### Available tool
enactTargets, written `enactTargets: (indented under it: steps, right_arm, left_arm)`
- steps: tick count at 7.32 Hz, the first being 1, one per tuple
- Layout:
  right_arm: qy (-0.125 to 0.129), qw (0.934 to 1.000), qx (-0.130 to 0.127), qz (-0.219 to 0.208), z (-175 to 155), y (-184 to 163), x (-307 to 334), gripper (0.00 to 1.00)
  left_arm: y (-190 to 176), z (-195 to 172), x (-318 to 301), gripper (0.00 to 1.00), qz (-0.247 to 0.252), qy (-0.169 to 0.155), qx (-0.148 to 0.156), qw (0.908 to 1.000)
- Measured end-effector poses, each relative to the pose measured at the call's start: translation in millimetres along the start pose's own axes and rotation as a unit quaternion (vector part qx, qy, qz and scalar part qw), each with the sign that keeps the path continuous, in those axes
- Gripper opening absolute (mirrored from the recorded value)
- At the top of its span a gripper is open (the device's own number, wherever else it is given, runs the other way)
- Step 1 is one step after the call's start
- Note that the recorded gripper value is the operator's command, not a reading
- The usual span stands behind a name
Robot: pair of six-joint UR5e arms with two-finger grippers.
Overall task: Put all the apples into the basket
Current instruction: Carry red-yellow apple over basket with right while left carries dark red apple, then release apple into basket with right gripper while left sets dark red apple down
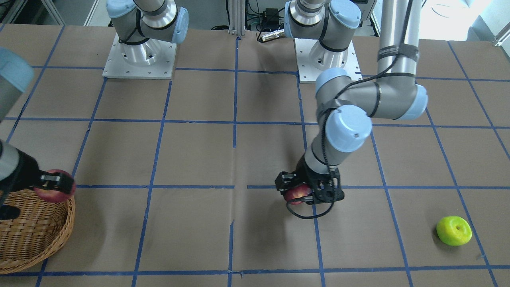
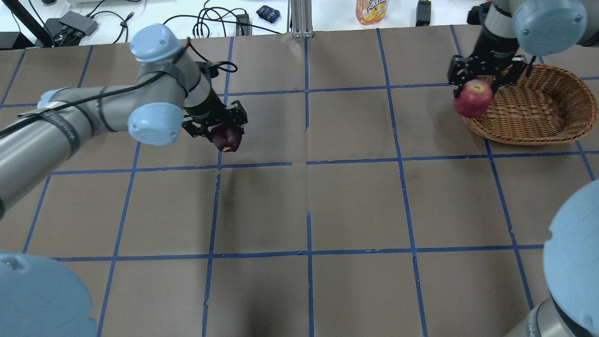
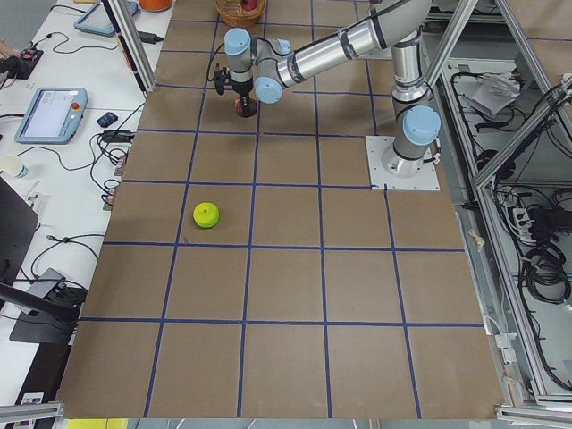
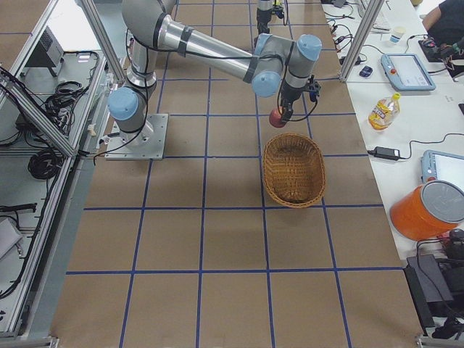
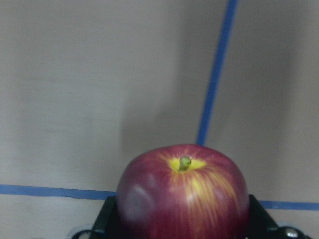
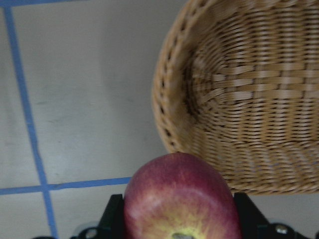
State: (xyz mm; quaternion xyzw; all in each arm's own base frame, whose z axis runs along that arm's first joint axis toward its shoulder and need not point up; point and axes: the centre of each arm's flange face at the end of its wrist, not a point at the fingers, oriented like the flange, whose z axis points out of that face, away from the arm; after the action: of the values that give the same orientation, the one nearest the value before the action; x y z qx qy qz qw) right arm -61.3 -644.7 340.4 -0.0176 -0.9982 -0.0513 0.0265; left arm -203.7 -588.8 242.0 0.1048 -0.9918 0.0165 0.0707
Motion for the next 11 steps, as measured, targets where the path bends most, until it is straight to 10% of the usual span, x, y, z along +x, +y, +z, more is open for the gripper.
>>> enactTargets:
  steps: [4, 5, 6, 7, 8, 9, 11]
  right_arm:
    - [0.038, 0.9934, 0.048, -0.097, 41.4, -18.2, 149.3, 0.0]
    - [0.047, 0.9918, 0.06, -0.102, 58.8, -28.0, 164.5, 0.0]
    - [0.048, 0.9915, 0.064, -0.103, 70.5, -32.9, 171.1, 0.0]
    - [0.046, 0.9916, 0.063, -0.103, 81.5, -36.5, 173.6, 0.26]
    - [0.043, 0.992, 0.059, -0.103, 91.2, -39.1, 174.6, 0.76]
    - [0.041, 0.9922, 0.056, -0.103, 97.1, -40.1, 174.7, 0.98]
    - [0.039, 0.9925, 0.053, -0.103, 97.5, -39.2, 174.4, 1.0]
  left_arm:
    - [41.7, 72.0, 83.7, 0.0, -0.03, 0.011, 0.017, 0.9993]
    - [48.0, 75.8, 95.4, 0.28, -0.033, 0.016, 0.024, 0.999]
    - [54.2, 72.4, 103.0, 0.99, -0.031, 0.02, 0.029, 0.9989]
    - [58.9, 70.3, 107.3, 1.0, -0.03, 0.021, 0.03, 0.9989]
    - [62.9, 69.5, 110.6, 1.0, -0.029, 0.021, 0.029, 0.9989]
    - [65.3, 69.9, 112.4, 1.0, -0.028, 0.022, 0.027, 0.999]
    - [64.3, 63.9, 111.9, 1.0, -0.028, 0.026, 0.029, 0.9989]
